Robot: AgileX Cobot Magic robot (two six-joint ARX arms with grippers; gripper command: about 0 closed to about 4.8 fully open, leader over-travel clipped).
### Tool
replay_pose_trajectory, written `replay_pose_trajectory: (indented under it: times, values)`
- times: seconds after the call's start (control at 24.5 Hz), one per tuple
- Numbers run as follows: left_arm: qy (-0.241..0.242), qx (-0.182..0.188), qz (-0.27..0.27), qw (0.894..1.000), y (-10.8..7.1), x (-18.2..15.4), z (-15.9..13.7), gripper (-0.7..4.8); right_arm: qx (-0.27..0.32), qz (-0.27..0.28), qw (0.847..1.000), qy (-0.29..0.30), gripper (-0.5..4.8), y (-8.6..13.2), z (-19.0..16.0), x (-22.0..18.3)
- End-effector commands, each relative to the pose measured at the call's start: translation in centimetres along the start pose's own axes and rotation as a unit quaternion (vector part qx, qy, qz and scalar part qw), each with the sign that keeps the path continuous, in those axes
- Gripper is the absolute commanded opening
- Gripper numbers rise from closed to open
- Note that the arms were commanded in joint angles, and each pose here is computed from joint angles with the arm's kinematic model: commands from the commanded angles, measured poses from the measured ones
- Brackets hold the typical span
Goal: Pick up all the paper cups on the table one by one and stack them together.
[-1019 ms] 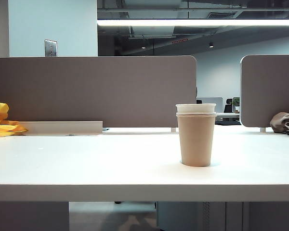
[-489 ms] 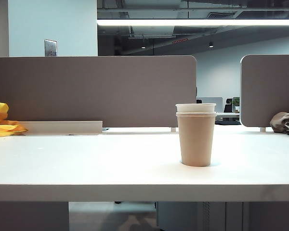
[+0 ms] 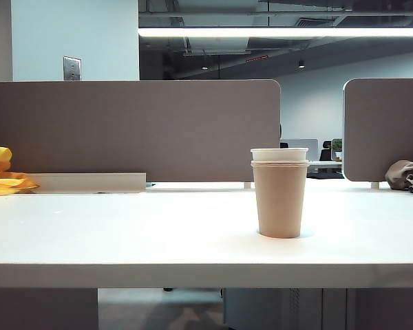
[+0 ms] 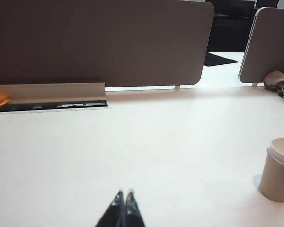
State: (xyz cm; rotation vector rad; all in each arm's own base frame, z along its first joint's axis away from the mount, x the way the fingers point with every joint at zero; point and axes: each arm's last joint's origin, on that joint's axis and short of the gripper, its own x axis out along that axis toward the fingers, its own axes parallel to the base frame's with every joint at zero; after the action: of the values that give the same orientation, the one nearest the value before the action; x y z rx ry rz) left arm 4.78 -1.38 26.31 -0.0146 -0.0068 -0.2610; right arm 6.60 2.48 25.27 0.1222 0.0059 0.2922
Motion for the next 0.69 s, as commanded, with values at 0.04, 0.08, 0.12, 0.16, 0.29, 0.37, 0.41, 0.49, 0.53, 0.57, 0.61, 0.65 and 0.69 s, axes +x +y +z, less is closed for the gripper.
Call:
replay_pose_trajectory:
  times: [0.04, 0.08, 0.12, 0.16, 0.29, 0.37, 0.41, 0.49, 0.53, 0.57, 0.61, 0.65, 0.69]
  values:
    - [-0.021, 0.003, 0.001, 1.0, 0.0, 1.3, -1.4, -0.06, 0.006, 0.0, 1.0, -0.009, 0.0, -0.1, -1.3, 0.8]
    - [-0.021, -0.003, 0.001, 1.0, 0.0, 1.6, -1.9, -0.06, 0.005, 0.0, 1.0, -0.002, 0.0, -0.1, -1.7, 0.9]
    - [-0.022, -0.004, 0.001, 1.0, 0.0, 1.9, -2.3, -0.06, 0.005, -0.001, 1.0, 0.003, 0.0, -0.1, -2.1, 1.0]
    - [-0.025, -0.004, 0.001, 1.0, -0.1, 2.0, -2.5, -0.06, 0.005, -0.001, 1.0, 0.007, 0.0, -0.1, -2.4, 1.1]
    - [-0.032, -0.005, 0.001, 0.999, -0.1, 2.5, -3.3, -0.06, 0.005, 0.001, 1.0, 0.009, 0.0, -0.2, -3.1, 1.4]
    - [-0.032, -0.005, 0.001, 0.999, -0.1, 2.8, -3.8, -0.06, 0.006, 0.003, 1.0, 0.0, 0.0, -0.2, -3.5, 1.7]
    - [-0.03, -0.005, 0.001, 1.0, -0.1, 2.9, -4.0, -0.06, 0.006, 0.003, 1.0, -0.005, 0.0, -0.2, -3.6, 1.7]
    - [-0.023, -0.009, 0.001, 1.0, -0.1, 3.1, -4.6, -0.06, 0.007, 0.004, 1.0, -0.013, 0.0, -0.2, -3.9, 1.9]
    - [-0.019, -0.024, 0.001, 1.0, -0.1, 3.2, -4.9, -0.05, 0.007, 0.004, 1.0, -0.013, 0.0, -0.2, -4.0, 1.9]
    - [-0.018, -0.025, 0.001, 1.0, -0.1, 3.2, -5.0, -0.05, 0.007, 0.004, 1.0, -0.012, 0.0, -0.2, -4.0, 1.9]
    - [-0.019, -0.025, 0.001, 1.0, -0.1, 3.2, -5.0, -0.05, 0.007, 0.004, 1.0, -0.011, 0.0, -0.2, -4.1, 1.9]
    - [-0.02, -0.025, 0.001, 1.0, -0.1, 3.2, -5.0, -0.05, 0.007, 0.004, 1.0, -0.011, 0.0, -0.2, -4.1, 1.9]
    - [-0.02, -0.025, 0.001, 1.0, -0.1, 3.2, -5.0, -0.05, 0.007, 0.004, 1.0, -0.011, 0.0, -0.2, -4.0, 1.9]
